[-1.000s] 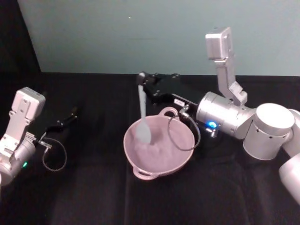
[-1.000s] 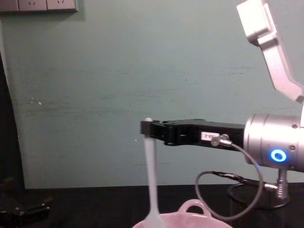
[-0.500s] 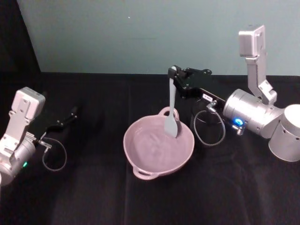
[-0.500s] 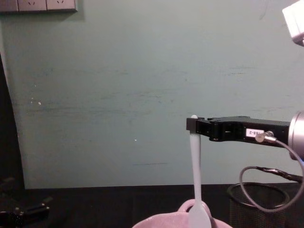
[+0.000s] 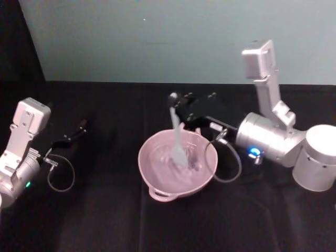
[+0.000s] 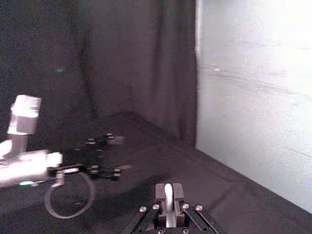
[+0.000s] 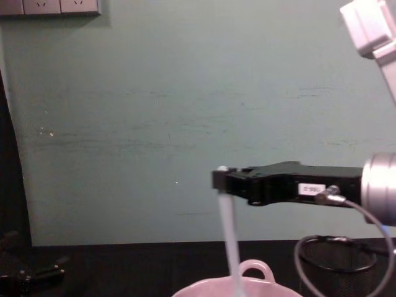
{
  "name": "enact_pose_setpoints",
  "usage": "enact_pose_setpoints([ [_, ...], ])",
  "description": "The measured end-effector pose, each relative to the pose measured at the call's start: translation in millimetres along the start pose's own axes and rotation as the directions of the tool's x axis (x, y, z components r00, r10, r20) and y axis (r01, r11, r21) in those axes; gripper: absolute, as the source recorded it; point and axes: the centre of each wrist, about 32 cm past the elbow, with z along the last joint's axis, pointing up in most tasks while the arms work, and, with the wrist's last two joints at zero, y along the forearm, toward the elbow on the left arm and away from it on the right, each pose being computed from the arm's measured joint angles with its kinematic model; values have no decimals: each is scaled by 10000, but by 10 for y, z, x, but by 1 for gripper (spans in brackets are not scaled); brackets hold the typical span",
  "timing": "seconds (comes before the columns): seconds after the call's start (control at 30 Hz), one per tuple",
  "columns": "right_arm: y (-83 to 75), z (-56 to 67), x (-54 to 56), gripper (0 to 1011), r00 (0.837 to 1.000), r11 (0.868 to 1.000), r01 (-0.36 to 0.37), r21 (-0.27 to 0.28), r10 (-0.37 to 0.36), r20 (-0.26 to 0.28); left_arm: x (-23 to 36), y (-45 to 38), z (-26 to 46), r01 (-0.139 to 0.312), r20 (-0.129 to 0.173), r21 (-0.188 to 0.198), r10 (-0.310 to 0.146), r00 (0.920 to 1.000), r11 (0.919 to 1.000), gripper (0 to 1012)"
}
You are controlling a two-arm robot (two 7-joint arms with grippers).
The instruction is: Use the one hand to pick up the spoon and stir the clear water in the bowl.
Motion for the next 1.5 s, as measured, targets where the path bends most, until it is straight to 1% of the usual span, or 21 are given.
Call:
enact_pose_setpoints([
  [0.1, 63, 18, -103, 97, 9990, 9990, -446, 14, 446, 23, 0, 0, 0, 0, 0, 1, 0, 10000, 10000, 1011],
  [0.13, 95, 32, -155, 96, 9979, 9979, -651, 65, 651, 29, 0, 0, 0, 0, 1, 1, 0, 10000, 10000, 1011],
  [0.2, 122, 52, -196, 96, 9967, 9966, -808, 127, 808, 46, 0, 0, 0, 0, 0, 1, 0, 10000, 10000, 1011],
  [0.23, 150, 72, -234, 96, 9954, 9952, -958, 194, 957, 63, 0, 0, 0, 0, 1, 0, 0, 10000, 10000, 1011],
  [0.33, 191, 95, -275, 96, 9936, 9933, -1125, 274, 1124, 71, 0, 0, 0, 0, 0, 1, 0, 10000, 10000, 1011],
  [0.43, 215, 104, -288, 96, 9929, 9924, -1190, 320, 1189, 52, 0, 0, 0, 0, 0, 0, 0, 10000, 10000, 1011],
  [0.57, 259, 88, -260, 96, 9930, 9924, -1180, 360, 1183, -70, 0, 0, 0, 0, 1, 0, 0, 10000, 10000, 1011],
  [0.67, 294, 54, -197, 96, 9942, 9937, -1030, 435, 1042, -258, 0, 0, 0, 0, 0, 0, 0, 10000, 10000, 1011],
  [0.8, 332, -13, -78, 96, 9958, 9962, -621, 605, 659, -629, 0, 0, 0, 0, 0, 0, 0, 10000, 10000, 1011],
  [0.87, 335, -31, -40, 96, 9963, 9971, -440, 628, 485, -713, 0, 0, 0, 0, 1, 1, 0, 10000, 10000, 1011],
  [0.9, 337, -41, 3, 96, 9966, 9976, -247, 654, 296, -765, 0, 0, 0, 0, 0, 0, 0, 10000, 10000, 1011],
  [1.0, 323, -52, 68, 97, 9969, 9980, 55, 632, -5, -787, 0, 0, 0, 0, 0, 0, 0, 10000, 10000, 1011],
  [1.1, 271, -42, 156, 97, 9969, 9973, 502, 532, -468, -630, 0, 0, 0, 0, 0, 1, 0, 10000, 10000, 1011],
  [1.2, 223, -32, 199, 96, 9963, 9963, 720, 466, -697, -496, 0, 0, 0, 0, 0, 0, 0, 10000, 10000, 1011],
  [1.23, 185, -27, 220, 96, 9956, 9955, 850, 426, -832, -423, 0, 0, 0, 0, 0, 0, 0, 10000, 10000, 1011],
  [1.33, 112, -19, 240, 96, 9943, 9940, 1027, 386, -1015, -325, 0, 0, 0, 0, 0, 1, 0, 10000, 10000, 1011],
  [1.5, 20, -2, 238, 97, 9933, 9929, 1146, 313, -1141, -165, 0, 0, 0, 0, 0, 1, 0, 10000, 10000, 1011],
])
